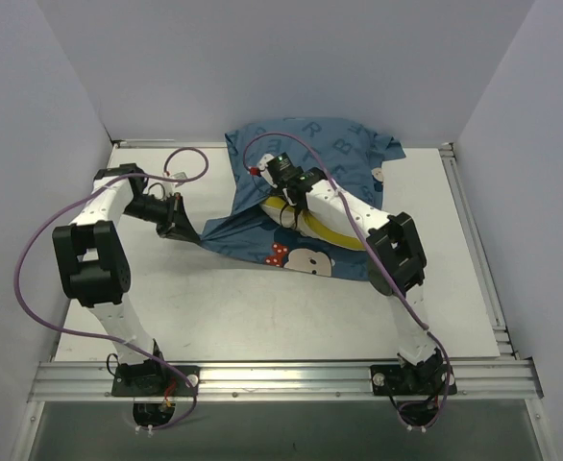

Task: Put the pillow into the pillowcase

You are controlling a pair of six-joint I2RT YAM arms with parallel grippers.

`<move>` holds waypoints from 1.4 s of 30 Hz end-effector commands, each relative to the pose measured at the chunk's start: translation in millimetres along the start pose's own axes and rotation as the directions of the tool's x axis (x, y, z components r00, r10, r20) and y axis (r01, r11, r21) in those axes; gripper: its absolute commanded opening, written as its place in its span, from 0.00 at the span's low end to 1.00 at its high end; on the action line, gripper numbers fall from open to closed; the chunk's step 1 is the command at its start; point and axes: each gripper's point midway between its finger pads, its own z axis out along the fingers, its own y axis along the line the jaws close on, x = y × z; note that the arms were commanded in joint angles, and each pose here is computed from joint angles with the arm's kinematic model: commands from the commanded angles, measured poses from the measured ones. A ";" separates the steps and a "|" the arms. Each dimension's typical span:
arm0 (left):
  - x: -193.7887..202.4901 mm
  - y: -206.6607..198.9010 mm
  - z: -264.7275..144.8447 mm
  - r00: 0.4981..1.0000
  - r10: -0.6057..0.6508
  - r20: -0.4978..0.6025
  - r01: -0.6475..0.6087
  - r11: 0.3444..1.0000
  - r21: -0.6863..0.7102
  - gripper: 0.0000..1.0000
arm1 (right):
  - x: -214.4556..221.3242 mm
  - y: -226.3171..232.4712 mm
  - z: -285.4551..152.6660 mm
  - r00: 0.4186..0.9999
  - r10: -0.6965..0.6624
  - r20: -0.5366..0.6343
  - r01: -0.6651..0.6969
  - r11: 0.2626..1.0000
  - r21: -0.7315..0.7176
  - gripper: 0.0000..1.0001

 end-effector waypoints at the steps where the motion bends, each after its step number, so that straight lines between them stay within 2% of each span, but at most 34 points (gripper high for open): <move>1: 34.0 3.0 -12.4 0.982 -0.086 -0.166 0.081 0.996 -0.037 0.00 | 7.4 -6.7 15.0 0.998 0.067 -0.015 -0.066 0.993 0.093 0.04; 2: 34.5 4.5 -12.4 0.982 -0.081 -0.169 0.075 0.996 -0.041 0.00 | -0.2 23.2 10.3 0.998 0.058 0.016 -0.058 0.998 -0.010 0.10; 3: 34.1 5.4 -12.3 0.984 -0.058 -0.170 0.053 0.998 -0.036 0.00 | 3.8 40.9 0.4 0.999 0.043 -0.003 -0.043 0.995 -0.092 0.16; 5: 32.6 4.0 -16.9 0.989 -0.028 -0.145 0.025 0.999 -0.024 0.00 | 1.0 70.7 -19.1 0.996 0.091 -0.008 -0.091 0.972 -0.216 0.22; 6: 29.9 -0.7 -18.7 0.993 -0.003 -0.117 0.005 1.000 0.016 0.00 | -3.5 99.1 -48.8 0.995 0.095 0.006 -0.086 0.919 -0.384 0.26; 8: 29.9 -1.5 -26.9 0.995 0.041 -0.089 -0.039 0.999 0.023 0.00 | -2.8 123.9 -83.4 0.988 0.157 -0.005 -0.136 0.837 -0.530 0.29; 9: 31.5 8.2 -31.9 0.993 0.078 -0.091 -0.080 0.997 -0.018 0.00 | -6.9 135.8 -120.7 0.983 0.183 0.019 -0.128 0.756 -0.641 0.35; 11: 27.8 24.0 -39.2 0.989 0.134 -0.068 -0.140 0.986 -0.090 0.00 | 2.7 153.2 -154.8 0.978 0.210 -0.018 -0.153 0.651 -0.744 0.50; 12: 23.8 33.8 -42.5 0.985 0.163 -0.059 -0.169 0.977 -0.126 0.00 | 4.7 147.0 -178.1 0.973 0.232 -0.015 -0.159 0.617 -0.771 0.72; 13: 20.0 44.4 -46.1 0.980 0.182 -0.079 -0.193 0.966 -0.170 0.13 | 7.1 147.1 -190.3 0.969 0.247 -0.021 -0.164 0.579 -0.798 0.81; 15: 7.1 53.3 -50.4 0.972 0.223 -0.073 -0.234 0.949 -0.211 0.30 | 9.3 127.1 -207.9 0.963 0.269 0.018 -0.149 0.587 -0.795 0.94; 17: -18.3 51.8 -60.5 0.954 0.299 -0.025 -0.295 0.923 -0.248 0.50 | 24.2 98.2 -195.6 0.960 0.279 0.013 -0.181 0.658 -0.730 0.95; 19: -39.3 38.7 -71.4 0.910 0.412 0.037 -0.388 0.881 -0.271 0.59 | 40.5 69.3 -182.7 0.963 0.269 0.022 -0.189 0.731 -0.656 0.94; 20: -45.7 26.0 -73.2 0.890 0.449 0.078 -0.419 0.873 -0.251 0.64 | 62.9 46.1 -164.7 0.963 0.269 -0.027 -0.234 0.779 -0.582 0.92; 21: -54.5 16.9 -78.2 0.846 0.524 0.099 -0.486 0.834 -0.263 0.97 | 74.4 34.9 -158.4 0.962 0.271 -0.045 -0.250 0.797 -0.549 0.86; 22: -58.6 -0.3 -85.3 0.800 0.586 0.126 -0.537 0.794 -0.285 0.97 | 86.4 23.5 -150.6 0.957 0.283 -0.071 -0.278 0.814 -0.510 0.82; 23: -61.7 -18.3 -80.0 0.754 0.643 0.133 -0.593 0.754 -0.281 0.97 | 108.9 0.1 -136.8 0.931 0.340 -0.132 -0.362 0.819 -0.445 0.79; 24: -59.0 -27.1 -70.3 0.732 0.670 0.122 -0.619 0.730 -0.290 0.97 | 124.5 -5.5 -131.9 0.908 0.377 -0.185 -0.420 0.801 -0.427 0.75; 25: -70.6 -50.3 -73.9 0.624 0.769 0.137 -0.690 0.625 -0.364 0.97 | 138.4 -12.2 -127.6 0.853 0.460 -0.249 -0.523 0.752 -0.401 0.75; 26: -61.3 -81.2 -39.3 0.535 0.840 0.087 -0.783 0.532 -0.321 0.97 | 164.4 -26.4 -125.3 0.781 0.534 -0.324 -0.623 0.693 -0.362 0.74; 27: -64.4 -80.4 -22.2 0.452 0.891 0.033 -0.820 0.430 -0.377 0.97 | 175.0 -20.0 -124.9 0.726 0.568 -0.388 -0.687 0.617 -0.384 0.75; 28: -57.3 -96.6 -12.2 0.365 0.931 0.008 -0.854 0.339 -0.394 0.97 | 186.6 -18.0 -124.9 0.680 0.590 -0.435 -0.733 0.571 -0.371 0.74; 29: -38.4 -128.7 27.9 0.234 0.972 -0.021 -0.920 0.214 -0.327 0.98 | 195.3 -14.1 -127.0 0.628 0.613 -0.480 -0.778 0.515 -0.360 0.75; 30: -53.1 -139.7 36.7 0.122 0.991 -0.046 -0.909 0.093 -0.407 0.98 | 207.3 -13.9 -126.7 0.573 0.639 -0.513 -0.819 0.456 -0.348 0.75; 32: -34.3 -146.3 80.1 0.026 0.996 -0.086 -0.934 -0.007 -0.358 0.98 | 223.1 3.2 -125.9 0.508 0.640 -0.577 -0.861 0.396 -0.319 0.76; 33: -20.8 -171.1 108.9 -0.071 0.995 -0.072 -0.944 -0.090 -0.317 0.97 | 225.9 9.1 -126.3 0.491 0.639 -0.591 -0.871 0.375 -0.318 0.77; 35: -19.7 -172.9 141.8 -0.090 0.991 -0.100 -0.947 -0.116 -0.298 0.97 | 234.1 29.4 -122.8 0.451 0.633 -0.629 -0.892 0.332 -0.306 0.77; 36: -9.6 -188.9 161.0 -0.138 0.987 -0.079 -0.950 -0.155 -0.272 0.97 | 235.6 33.8 -120.8 0.446 0.632 -0.634 -0.895 0.325 -0.306 0.78; 37: -10.6 -183.8 178.1 -0.144 0.984 -0.103 -0.949 -0.167 -0.266 0.97 | 244.1 42.5 -118.4 0.434 0.619 -0.654 -0.900 0.326 -0.289 0.78; 39: -5.2 -197.5 202.7 -0.224 0.970 -0.097 -0.933 -0.242 -0.267 0.97 | 253.5 46.3 -109.8 0.408 0.625 -0.665 -0.911 0.328 -0.251 0.77; 40: -4.5 -190.0 217.5 -0.233 0.964 -0.125 -0.930 -0.258 -0.260 0.97 | 258.4 48.3 -107.9 0.395 0.625 -0.674 -0.915 0.331 -0.229 0.77; 41: -4.9 -188.7 225.9 -0.258 0.955 -0.143 -0.922 -0.288 -0.258 0.97 | 267.2 50.8 -106.8 0.356 0.628 -0.692 -0.931 0.304 -0.202 0.75; 42: -5.9 -186.8 233.6 -0.272 0.949 -0.158 -0.917 -0.306 -0.256 0.98 | 269.0 53.4 -107.9 0.343 0.626 -0.701 -0.936 0.292 -0.197 0.74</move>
